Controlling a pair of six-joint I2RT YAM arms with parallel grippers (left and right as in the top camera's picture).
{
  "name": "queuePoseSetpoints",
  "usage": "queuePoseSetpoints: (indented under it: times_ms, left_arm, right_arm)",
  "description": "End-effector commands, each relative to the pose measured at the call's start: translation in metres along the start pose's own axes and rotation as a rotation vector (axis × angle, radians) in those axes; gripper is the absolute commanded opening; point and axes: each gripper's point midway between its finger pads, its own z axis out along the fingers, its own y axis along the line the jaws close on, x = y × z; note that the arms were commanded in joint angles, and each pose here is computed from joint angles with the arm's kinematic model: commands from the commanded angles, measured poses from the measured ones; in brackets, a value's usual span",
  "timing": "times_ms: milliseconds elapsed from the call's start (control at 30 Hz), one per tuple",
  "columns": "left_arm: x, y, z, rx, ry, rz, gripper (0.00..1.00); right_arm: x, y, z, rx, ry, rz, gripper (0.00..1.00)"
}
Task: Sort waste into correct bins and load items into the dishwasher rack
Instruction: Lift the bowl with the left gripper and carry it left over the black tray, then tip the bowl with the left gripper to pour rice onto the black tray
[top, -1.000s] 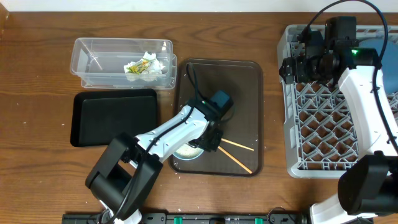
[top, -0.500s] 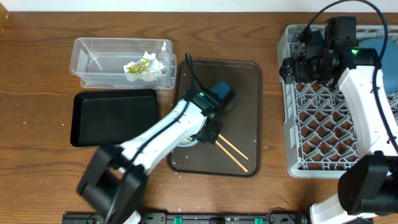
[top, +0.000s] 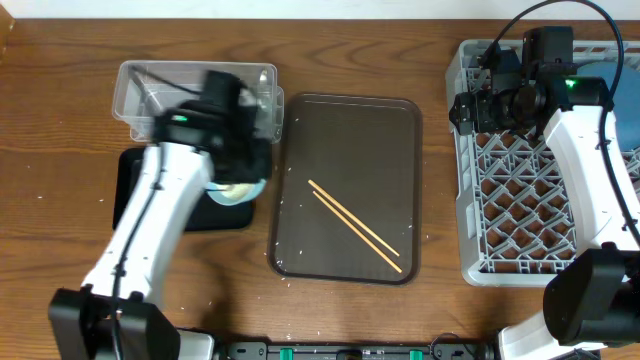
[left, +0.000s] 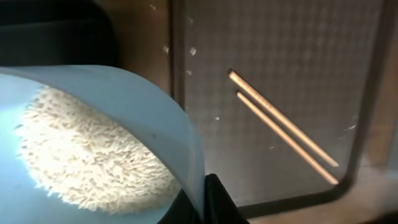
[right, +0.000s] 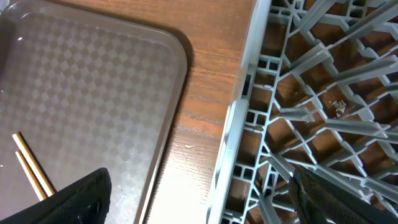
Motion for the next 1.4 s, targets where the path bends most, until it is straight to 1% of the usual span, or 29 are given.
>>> queuePoseSetpoints:
  times_ms: [0, 100, 200, 400, 533, 633, 833, 933, 1067, 1133, 1200, 1267, 1300, 1367]
  left_arm:
    - [-0.003, 0.002, -0.015, 0.249, -0.024, -0.013, 0.06]
    - [-0.008, 0.019, -0.026, 0.386, -0.082, -0.054, 0.06]
    - [-0.016, 0.038, -0.039, 0.534, -0.156, -0.13, 0.06]
    - [-0.029, 0.061, -0.065, 0.848, -0.317, -0.211, 0.06]
    - [-0.039, 0.079, -0.072, 1.0, -0.373, -0.31, 0.06]
    - [-0.043, 0.091, -0.07, 1.075, -0.389, -0.378, 0.06]
    - [-0.043, 0.11, -0.051, 1.111, -0.307, -0.555, 0.06]
    - [-0.043, 0.11, -0.051, 1.124, -0.273, -0.612, 0.06]
    - [-0.043, 0.11, -0.051, 1.154, -0.18, -0.759, 0.06]
    - [-0.043, 0.11, -0.051, 1.163, -0.148, -0.809, 0.06]
    - [-0.044, 0.111, -0.05, 1.158, -0.164, -0.786, 0.06]
    - [-0.047, 0.115, -0.049, 1.131, -0.233, -0.681, 0.06]
    - [-0.047, 0.119, -0.042, 1.08, -0.249, -0.643, 0.06]
    - [-0.042, 0.127, -0.025, 0.972, -0.209, -0.671, 0.06]
  right_arm:
    - [-0.004, 0.006, -0.009, -0.006, -0.021, 0.001, 0.9]
    - [-0.004, 0.006, -0.009, -0.006, -0.021, 0.001, 0.9]
    - [-0.004, 0.006, -0.009, -0.006, -0.021, 0.001, 0.9]
    - [-0.003, 0.006, -0.009, -0.006, -0.02, 0.001, 0.9]
    - [-0.003, 0.006, -0.009, -0.006, -0.018, 0.001, 0.9]
    - [-0.002, 0.006, -0.009, -0.006, -0.016, 0.001, 0.9]
    - [-0.002, 0.006, -0.009, -0.006, -0.016, 0.002, 0.9]
    - [-0.002, 0.006, -0.009, -0.006, -0.016, 0.001, 0.9]
    - [-0.003, 0.006, -0.009, -0.006, -0.017, 0.001, 0.9]
    - [-0.002, 0.006, -0.009, -0.006, -0.016, 0.002, 0.9]
    - [-0.002, 0.006, -0.009, -0.006, -0.016, 0.002, 0.9]
    - [-0.002, 0.006, -0.009, -0.006, -0.016, 0.002, 0.9]
    - [-0.003, 0.006, -0.009, -0.006, -0.017, 0.002, 0.9]
    - [-0.002, 0.006, -0.009, -0.006, -0.016, 0.002, 0.9]
